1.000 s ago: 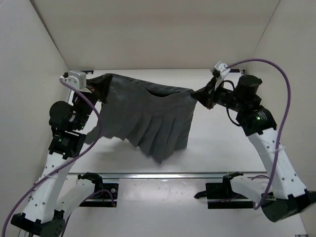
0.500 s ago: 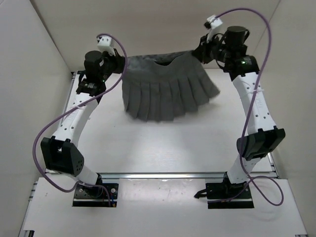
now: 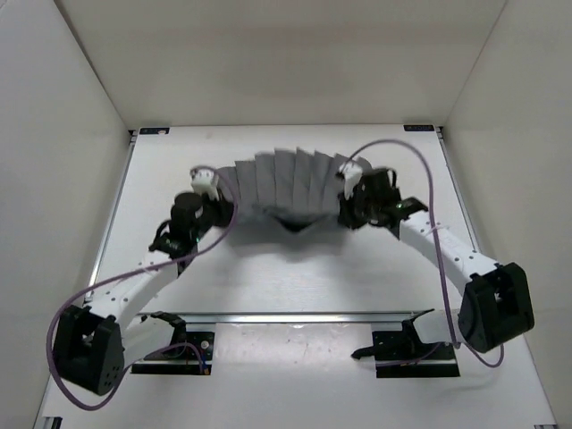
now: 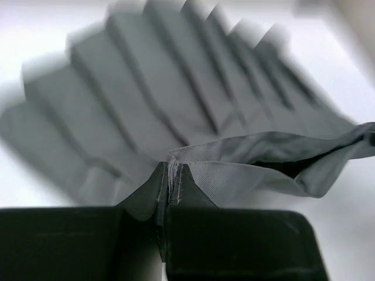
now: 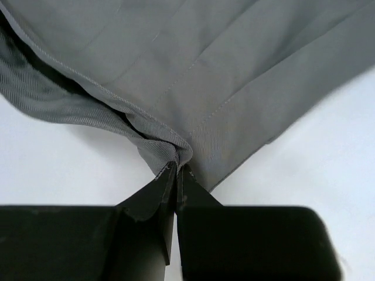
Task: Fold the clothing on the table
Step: Flatten the skirt out, then fold the skirt
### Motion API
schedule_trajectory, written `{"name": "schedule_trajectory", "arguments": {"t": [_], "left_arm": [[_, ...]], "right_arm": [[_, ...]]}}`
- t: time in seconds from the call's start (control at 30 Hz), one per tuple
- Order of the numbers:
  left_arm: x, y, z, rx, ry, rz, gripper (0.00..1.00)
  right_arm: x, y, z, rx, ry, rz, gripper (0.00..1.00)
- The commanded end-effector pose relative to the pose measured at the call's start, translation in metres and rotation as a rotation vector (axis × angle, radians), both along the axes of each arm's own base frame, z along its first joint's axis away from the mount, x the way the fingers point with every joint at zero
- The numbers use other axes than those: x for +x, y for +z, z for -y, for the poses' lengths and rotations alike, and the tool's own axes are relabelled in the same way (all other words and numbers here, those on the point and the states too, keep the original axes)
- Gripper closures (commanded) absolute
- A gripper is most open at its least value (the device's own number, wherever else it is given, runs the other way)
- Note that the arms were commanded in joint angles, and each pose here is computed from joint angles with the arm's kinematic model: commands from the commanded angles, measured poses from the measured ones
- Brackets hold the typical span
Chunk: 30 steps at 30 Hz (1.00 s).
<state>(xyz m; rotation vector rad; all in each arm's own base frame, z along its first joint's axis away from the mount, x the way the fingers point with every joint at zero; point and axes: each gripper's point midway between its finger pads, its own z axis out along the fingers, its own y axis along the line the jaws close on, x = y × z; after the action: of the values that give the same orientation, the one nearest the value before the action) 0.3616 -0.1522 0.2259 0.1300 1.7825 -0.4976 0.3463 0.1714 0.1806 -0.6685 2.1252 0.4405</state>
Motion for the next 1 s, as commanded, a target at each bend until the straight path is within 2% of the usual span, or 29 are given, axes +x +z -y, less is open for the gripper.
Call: {"name": "schedule_trajectory", "arguments": {"t": [0.0,0.07,0.17,0.27,0.37,0.43,0.47,0.6,0.67,0.87,0.9,0.93,0.97], "left_arm": [[-0.051,-0.031,-0.003,-0.108,0.042,-0.079,1.00],[-0.081,-0.048,-0.003,-0.067,0.052,-0.121,1.00],[-0.112,-0.053,-0.014,-0.111,0.026,-0.183,1.00],[-0.126,-0.051,-0.020,-0.174,0.002,-0.171,1.00],[-0.124,-0.041,-0.008,-0.200,-0.037,-0.148,1.00],[-0.108,-0.033,0.004,-0.184,-0.061,-0.134,1.00],[-0.102,-0.031,0.006,-0.181,-0.057,-0.135,1.00],[-0.039,-0.021,0.003,-0.163,0.049,-0.115,1.00],[-0.003,-0.040,0.008,-0.086,0.070,-0.184,1.00],[0.062,-0.112,0.018,0.002,0.121,-0.374,1.00],[0.068,-0.112,0.018,-0.002,0.124,-0.372,0.89],[0.077,-0.120,0.016,-0.017,0.126,-0.386,0.69],[0.080,-0.124,0.017,-0.018,0.127,-0.390,0.68]], "right_arm": [[-0.052,-0.018,0.003,-0.012,-0.078,-0.056,1.00],[-0.101,-0.047,-0.001,0.020,-0.055,-0.204,1.00],[-0.154,-0.051,0.006,0.069,-0.031,-0.264,1.00],[-0.166,-0.042,0.016,0.130,-0.036,-0.269,1.00],[-0.150,-0.033,0.027,0.158,-0.070,-0.250,1.00],[-0.124,-0.015,0.034,0.184,-0.106,-0.189,1.00],[-0.117,-0.021,0.037,0.162,-0.133,-0.206,1.00],[-0.058,-0.015,0.048,0.135,-0.240,-0.140,1.00],[-0.037,-0.028,0.052,0.138,-0.291,-0.165,1.00],[0.028,-0.071,0.059,0.185,-0.386,-0.265,1.00],[0.042,-0.073,0.061,0.163,-0.408,-0.260,1.00],[0.053,-0.069,0.059,0.137,-0.393,-0.233,0.84],[0.059,-0.076,0.064,0.081,-0.430,-0.221,0.72]]}}
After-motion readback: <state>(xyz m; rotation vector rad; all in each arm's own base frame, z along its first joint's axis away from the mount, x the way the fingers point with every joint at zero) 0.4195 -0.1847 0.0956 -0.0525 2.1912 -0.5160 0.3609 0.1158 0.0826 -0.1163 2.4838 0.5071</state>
